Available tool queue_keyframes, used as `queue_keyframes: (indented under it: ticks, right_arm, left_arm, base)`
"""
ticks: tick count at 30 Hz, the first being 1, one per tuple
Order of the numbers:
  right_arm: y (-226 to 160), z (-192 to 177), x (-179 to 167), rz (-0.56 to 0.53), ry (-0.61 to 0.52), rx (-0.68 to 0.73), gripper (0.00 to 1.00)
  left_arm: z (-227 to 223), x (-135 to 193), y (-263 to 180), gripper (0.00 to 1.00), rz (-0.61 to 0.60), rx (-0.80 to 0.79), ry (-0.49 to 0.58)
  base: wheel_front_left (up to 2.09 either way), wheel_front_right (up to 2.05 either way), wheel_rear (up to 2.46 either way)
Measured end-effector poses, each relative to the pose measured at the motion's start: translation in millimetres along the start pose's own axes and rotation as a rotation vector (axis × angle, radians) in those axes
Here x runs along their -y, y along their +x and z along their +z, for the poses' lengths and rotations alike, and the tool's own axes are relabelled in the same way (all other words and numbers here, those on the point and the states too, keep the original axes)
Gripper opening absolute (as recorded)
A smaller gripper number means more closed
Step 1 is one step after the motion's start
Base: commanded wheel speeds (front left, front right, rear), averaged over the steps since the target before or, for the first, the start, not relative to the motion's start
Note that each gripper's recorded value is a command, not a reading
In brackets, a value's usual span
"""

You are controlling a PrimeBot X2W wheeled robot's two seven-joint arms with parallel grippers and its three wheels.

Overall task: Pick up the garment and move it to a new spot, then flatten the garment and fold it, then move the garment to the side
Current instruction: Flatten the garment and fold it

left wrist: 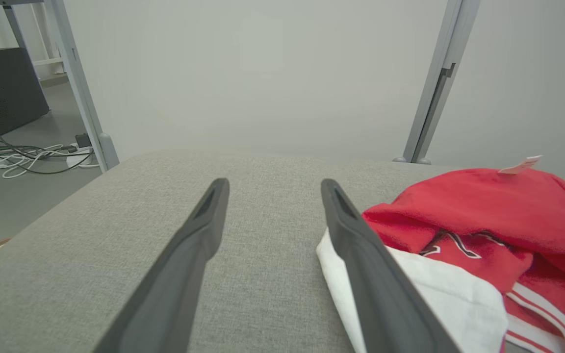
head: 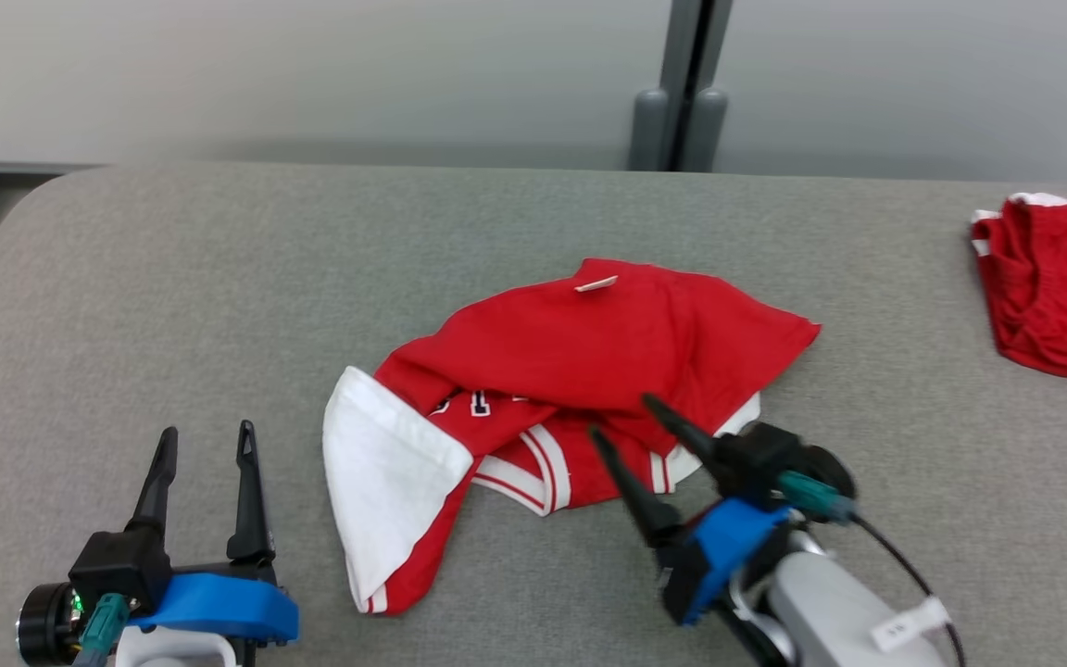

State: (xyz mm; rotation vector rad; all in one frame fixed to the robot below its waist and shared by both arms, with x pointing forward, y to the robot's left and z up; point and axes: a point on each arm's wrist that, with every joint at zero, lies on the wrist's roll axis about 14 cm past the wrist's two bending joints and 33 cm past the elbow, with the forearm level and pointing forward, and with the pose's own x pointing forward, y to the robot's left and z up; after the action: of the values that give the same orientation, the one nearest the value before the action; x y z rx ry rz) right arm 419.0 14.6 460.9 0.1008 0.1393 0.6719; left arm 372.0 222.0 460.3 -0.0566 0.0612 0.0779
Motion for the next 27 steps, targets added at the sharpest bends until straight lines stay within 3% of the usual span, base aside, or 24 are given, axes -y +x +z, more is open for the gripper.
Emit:
queue_keyframes:
  ticks: [7,14,20,27]
  right_arm:
    - [-66,12,74,-0.288,-0.014,0.085,1.0]
    - [-114,-1,99,-0.452,-0.007,0.08,1.0]
    - [-112,-3,95,-0.45,-0.009,0.077,1.0]
    - [-53,46,87,-0.323,-0.093,0.172,1.0]
  left_arm:
    - [2,10,2,1.0,-0.032,0.009,0.004]
    - [1,10,3,1.0,-0.03,0.007,0.005]
    - [0,9,4,1.0,-0.028,0.004,0.013]
    - [4,5,5,1.0,-0.015,0.013,0.013]
  base:
    - [0.0,0.0,0.0]
    - [0.0,0.0,0.0]
    - [0.0,0.0,0.0]
    - [0.0,0.0,0.0]
